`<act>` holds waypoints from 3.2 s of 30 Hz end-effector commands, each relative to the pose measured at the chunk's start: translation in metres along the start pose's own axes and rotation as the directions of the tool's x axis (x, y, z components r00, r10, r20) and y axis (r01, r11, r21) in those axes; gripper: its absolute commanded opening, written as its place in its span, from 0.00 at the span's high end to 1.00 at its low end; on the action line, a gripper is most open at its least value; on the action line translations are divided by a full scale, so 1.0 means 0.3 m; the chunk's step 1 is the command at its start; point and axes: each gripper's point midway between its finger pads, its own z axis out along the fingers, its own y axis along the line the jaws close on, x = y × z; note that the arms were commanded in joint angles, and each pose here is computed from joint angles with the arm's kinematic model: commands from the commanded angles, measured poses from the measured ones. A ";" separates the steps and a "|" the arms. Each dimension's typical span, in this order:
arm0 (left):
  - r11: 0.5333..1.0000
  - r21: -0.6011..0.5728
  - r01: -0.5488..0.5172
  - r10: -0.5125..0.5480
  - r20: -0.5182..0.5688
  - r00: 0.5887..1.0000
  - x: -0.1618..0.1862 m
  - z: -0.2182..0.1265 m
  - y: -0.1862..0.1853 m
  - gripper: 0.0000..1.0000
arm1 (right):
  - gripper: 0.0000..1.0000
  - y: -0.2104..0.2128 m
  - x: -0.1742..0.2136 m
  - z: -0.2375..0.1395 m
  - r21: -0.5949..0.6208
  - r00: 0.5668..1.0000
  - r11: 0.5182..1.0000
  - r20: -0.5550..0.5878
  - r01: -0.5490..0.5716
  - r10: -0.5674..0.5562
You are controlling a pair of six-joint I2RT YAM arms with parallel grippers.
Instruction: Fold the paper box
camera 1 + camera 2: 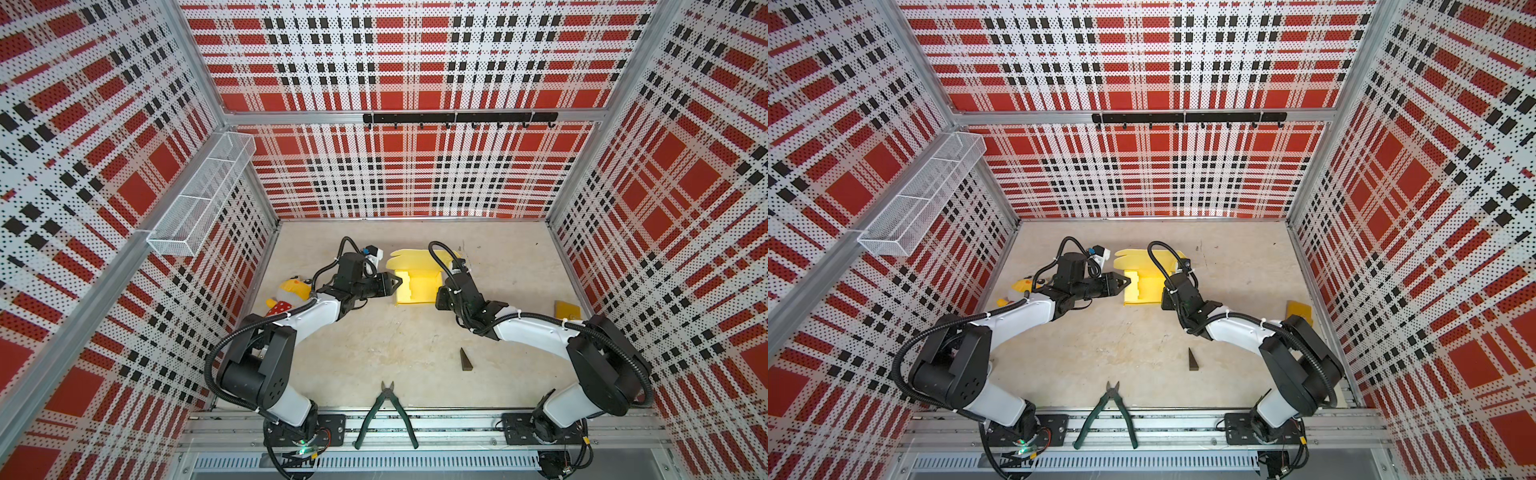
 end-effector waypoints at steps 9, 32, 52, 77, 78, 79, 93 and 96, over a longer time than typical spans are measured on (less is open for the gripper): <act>0.947 -0.237 -0.215 0.173 -0.187 0.967 0.147 0.086 0.110 0.81 | 0.87 0.300 -0.017 0.009 -0.240 0.995 0.967 0.031 -0.083 0.093; 0.814 -0.221 -0.537 0.420 -0.416 0.807 0.296 0.150 0.143 0.92 | 0.64 0.102 -0.045 -0.278 -0.340 0.991 0.940 0.118 -0.025 0.069; 0.624 -0.163 -0.764 0.570 -0.574 0.588 0.388 0.256 0.058 0.68 | 0.51 -0.026 -0.313 -0.637 -0.224 0.948 0.971 0.318 0.081 -0.006; 0.635 -0.061 -0.770 0.557 -0.654 0.512 0.482 0.329 0.087 0.46 | 0.49 -0.108 -0.328 -0.637 -0.161 0.945 0.986 0.327 0.045 0.010; 0.635 -0.063 -0.770 0.556 -0.654 0.513 0.480 0.329 0.088 0.46 | 0.49 -0.111 -0.327 -0.635 -0.161 0.946 0.986 0.325 0.043 0.012; 0.635 -0.062 -0.770 0.555 -0.657 0.510 0.484 0.331 0.089 0.46 | 0.49 -0.113 -0.326 -0.635 -0.161 0.946 0.986 0.324 0.041 0.014; 0.644 0.008 -0.765 0.594 -0.636 0.493 0.457 0.349 -0.008 1.00 | 0.38 -0.040 -0.244 -0.484 -0.232 0.978 0.960 0.173 0.158 -0.119; 0.639 0.014 -0.769 0.611 -0.617 0.496 0.442 0.339 -0.035 1.00 | 0.38 -0.041 -0.199 -0.408 -0.204 0.975 0.954 0.087 0.219 -0.206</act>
